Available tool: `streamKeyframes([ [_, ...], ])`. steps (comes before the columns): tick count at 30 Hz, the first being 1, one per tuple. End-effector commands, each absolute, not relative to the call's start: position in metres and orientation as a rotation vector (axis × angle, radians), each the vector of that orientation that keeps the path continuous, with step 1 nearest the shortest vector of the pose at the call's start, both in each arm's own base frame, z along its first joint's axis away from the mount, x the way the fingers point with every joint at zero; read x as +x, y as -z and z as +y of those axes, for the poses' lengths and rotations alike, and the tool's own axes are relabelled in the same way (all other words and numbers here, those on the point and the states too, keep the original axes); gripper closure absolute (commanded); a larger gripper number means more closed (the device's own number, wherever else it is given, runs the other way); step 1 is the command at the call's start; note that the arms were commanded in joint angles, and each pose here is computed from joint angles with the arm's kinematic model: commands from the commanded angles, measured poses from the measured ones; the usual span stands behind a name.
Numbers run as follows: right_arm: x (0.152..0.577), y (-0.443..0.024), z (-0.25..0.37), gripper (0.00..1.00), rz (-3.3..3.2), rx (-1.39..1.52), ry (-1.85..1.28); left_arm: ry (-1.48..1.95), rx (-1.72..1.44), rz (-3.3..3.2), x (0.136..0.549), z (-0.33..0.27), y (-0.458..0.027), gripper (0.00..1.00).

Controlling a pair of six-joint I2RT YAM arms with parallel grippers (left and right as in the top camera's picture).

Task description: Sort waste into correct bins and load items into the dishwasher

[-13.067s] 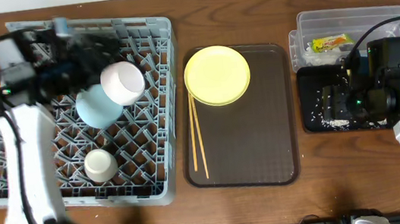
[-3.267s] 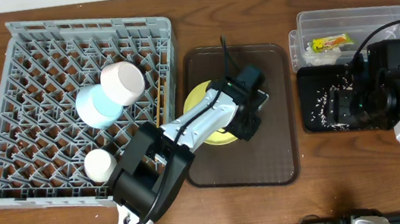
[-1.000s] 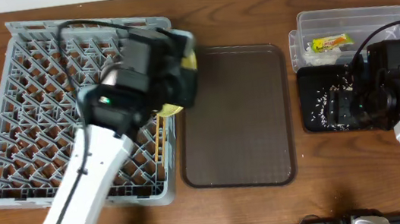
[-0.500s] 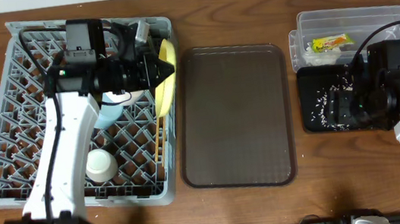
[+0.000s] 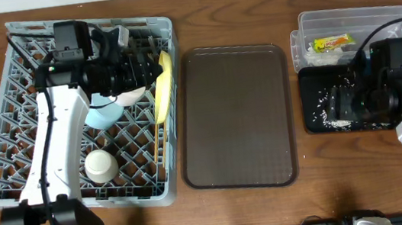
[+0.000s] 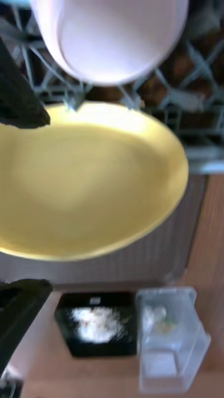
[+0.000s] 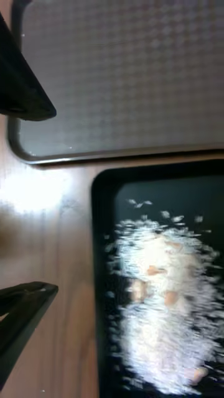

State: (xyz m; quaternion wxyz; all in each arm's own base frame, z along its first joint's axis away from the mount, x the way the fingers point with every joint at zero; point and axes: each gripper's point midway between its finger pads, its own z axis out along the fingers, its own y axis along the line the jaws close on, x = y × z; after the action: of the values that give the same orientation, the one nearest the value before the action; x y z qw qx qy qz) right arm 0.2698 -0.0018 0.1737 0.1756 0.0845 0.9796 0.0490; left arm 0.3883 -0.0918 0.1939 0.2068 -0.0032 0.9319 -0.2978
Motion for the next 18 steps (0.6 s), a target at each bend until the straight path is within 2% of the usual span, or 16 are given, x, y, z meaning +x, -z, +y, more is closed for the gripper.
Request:
streamKeyframes([
  [1,0.289,-0.185,-0.004,0.16,2.680,0.228,-0.137,0.634,-0.018,2.532,0.384,-0.071,-0.224,0.21],
  [5,0.324,-0.209,0.026,0.15,2.508,0.018,-0.297,0.369,-0.092,2.542,0.367,-0.042,-0.236,0.19],
  [6,0.329,-0.214,0.033,0.15,2.476,-0.027,-0.322,0.303,-0.124,2.555,0.363,-0.034,-0.235,0.15],
  [9,0.340,-0.218,0.032,0.12,2.440,-0.044,-0.238,0.135,-0.261,2.655,0.337,-0.012,-0.222,0.13],
  [12,0.331,-0.204,0.024,0.01,2.515,-0.004,-0.167,0.108,-0.286,2.792,0.308,-0.010,-0.206,0.13],
  [18,0.289,-0.183,0.021,0.01,2.692,0.069,-0.167,0.094,-0.295,2.902,0.268,-0.010,-0.190,0.13],
])
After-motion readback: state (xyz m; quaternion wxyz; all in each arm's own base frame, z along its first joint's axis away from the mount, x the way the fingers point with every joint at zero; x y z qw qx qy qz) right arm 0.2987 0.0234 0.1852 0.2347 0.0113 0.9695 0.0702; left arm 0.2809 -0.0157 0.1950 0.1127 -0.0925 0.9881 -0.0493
